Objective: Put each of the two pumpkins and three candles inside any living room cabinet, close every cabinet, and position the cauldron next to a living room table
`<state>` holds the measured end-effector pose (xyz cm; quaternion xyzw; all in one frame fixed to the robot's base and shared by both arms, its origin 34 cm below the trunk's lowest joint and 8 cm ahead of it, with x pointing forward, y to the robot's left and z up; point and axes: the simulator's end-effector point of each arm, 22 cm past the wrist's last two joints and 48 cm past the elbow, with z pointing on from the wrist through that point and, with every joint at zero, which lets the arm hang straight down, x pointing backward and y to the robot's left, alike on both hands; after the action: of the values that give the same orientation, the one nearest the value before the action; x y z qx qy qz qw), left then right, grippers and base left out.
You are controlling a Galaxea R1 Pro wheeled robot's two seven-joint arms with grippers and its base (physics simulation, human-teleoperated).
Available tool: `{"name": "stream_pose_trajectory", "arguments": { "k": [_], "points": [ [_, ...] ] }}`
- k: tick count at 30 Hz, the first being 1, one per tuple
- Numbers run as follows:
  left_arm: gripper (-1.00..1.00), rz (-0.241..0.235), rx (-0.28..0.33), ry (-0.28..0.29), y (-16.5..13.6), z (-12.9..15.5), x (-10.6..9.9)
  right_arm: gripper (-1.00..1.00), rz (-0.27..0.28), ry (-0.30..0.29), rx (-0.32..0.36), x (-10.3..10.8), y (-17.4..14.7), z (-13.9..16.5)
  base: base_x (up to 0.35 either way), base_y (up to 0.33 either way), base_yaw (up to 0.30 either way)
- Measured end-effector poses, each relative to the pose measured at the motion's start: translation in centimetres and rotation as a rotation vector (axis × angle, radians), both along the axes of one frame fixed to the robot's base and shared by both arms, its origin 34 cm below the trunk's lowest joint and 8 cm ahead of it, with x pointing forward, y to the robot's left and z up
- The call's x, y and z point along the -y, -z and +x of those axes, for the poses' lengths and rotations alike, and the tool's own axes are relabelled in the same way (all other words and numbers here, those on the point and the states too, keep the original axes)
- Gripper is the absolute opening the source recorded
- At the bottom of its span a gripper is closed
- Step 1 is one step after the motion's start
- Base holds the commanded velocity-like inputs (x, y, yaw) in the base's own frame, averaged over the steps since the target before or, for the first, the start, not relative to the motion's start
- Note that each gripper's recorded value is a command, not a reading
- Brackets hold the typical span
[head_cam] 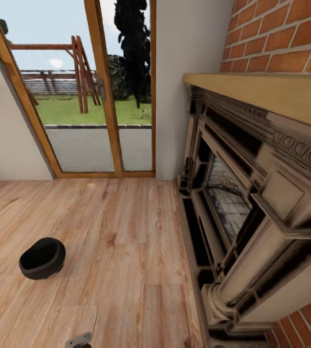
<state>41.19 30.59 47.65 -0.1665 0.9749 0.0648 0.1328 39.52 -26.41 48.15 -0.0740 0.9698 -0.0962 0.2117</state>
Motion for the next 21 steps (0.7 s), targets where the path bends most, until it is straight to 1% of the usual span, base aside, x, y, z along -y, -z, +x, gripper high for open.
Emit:
{"name": "stream_pose_trajectory", "arguments": {
  "k": [14, 18, 21],
  "points": [
    [-1.0, 0.0, 0.0, 0.001, 0.0, 0.02, 0.0, -1.0, 0.0, 0.0, 0.0, 0.01, 0.0, 0.0, 0.0, 0.0, -0.267],
    [-1.0, 0.0, 0.0, 0.002, -0.01, 0.03, 0.0, -1.0, 0.0, -0.001, 0.0, 0.0, -0.01, 0.02, 0.0, 0.0, -0.201],
    [-1.0, 0.0, 0.0, 0.002, -0.01, 0.02, 0.0, -1.0, 0.0, -0.001, 0.0, 0.0, -0.01, 0.02, 0.0, 0.0, -0.107]
  ]
}}
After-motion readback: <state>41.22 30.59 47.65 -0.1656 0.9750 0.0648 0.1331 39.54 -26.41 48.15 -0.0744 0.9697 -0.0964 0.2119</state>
